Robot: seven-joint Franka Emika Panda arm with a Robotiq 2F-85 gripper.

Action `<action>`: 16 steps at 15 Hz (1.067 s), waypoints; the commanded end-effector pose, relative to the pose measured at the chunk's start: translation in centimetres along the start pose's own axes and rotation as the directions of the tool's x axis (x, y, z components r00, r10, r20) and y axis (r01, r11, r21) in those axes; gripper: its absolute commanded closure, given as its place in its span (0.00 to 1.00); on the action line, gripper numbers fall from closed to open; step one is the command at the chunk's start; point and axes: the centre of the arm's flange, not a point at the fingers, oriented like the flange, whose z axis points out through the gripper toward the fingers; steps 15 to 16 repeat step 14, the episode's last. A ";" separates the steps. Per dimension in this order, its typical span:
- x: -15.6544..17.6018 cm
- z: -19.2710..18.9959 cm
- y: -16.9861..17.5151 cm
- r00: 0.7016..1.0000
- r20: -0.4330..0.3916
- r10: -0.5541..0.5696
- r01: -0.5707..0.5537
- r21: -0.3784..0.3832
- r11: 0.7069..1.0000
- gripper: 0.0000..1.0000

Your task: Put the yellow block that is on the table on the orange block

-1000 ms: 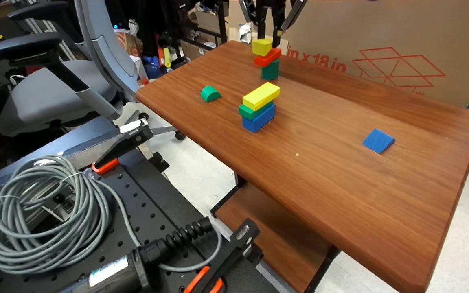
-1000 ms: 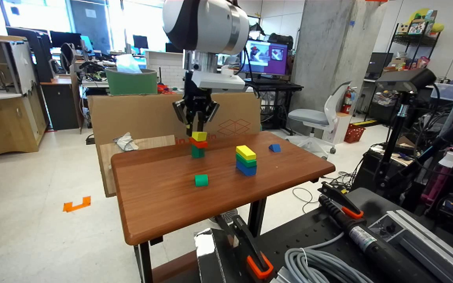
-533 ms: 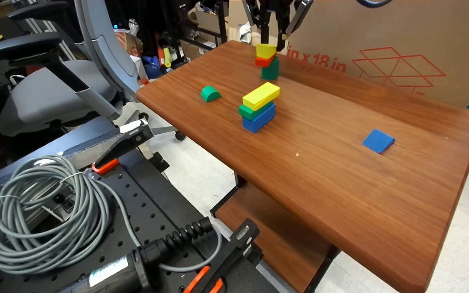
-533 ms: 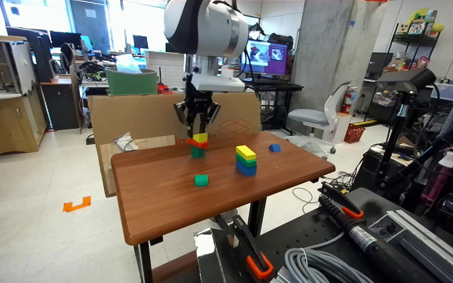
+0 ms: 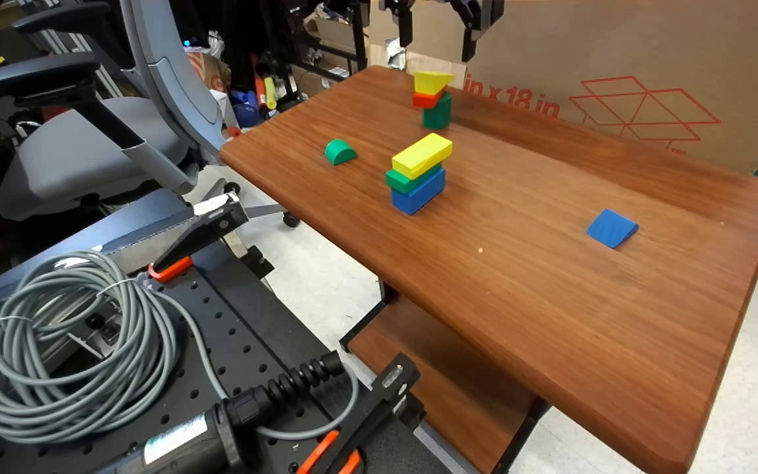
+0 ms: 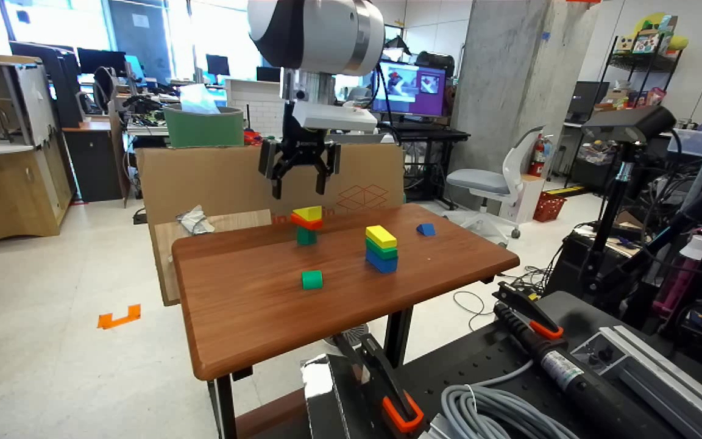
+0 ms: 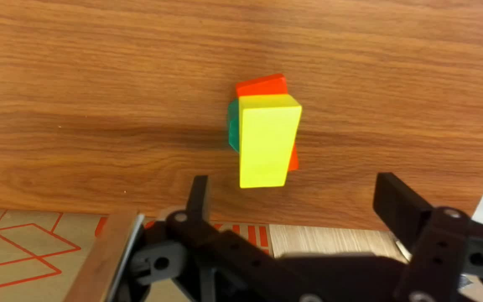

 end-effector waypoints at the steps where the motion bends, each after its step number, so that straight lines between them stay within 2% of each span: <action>1: -4.2 -4.9 -0.3 0.998 -0.018 -0.059 0.059 0.002 0.998 0.00; 7: -10.9 -12.1 2.8 0.999 0.004 -0.048 0.048 -0.002 0.999 0.00; 8: -11.8 -12.8 4.0 0.998 0.038 -0.042 0.042 -0.008 0.999 0.00; 9: -8.3 -10.0 2.3 0.999 0.010 -0.042 0.042 -0.014 0.999 0.00; 12: -10.6 -12.0 3.9 0.999 0.028 -0.032 0.032 -0.021 0.999 0.00; 16: -10.9 -11.9 3.8 0.999 0.033 -0.032 0.033 -0.021 0.999 0.00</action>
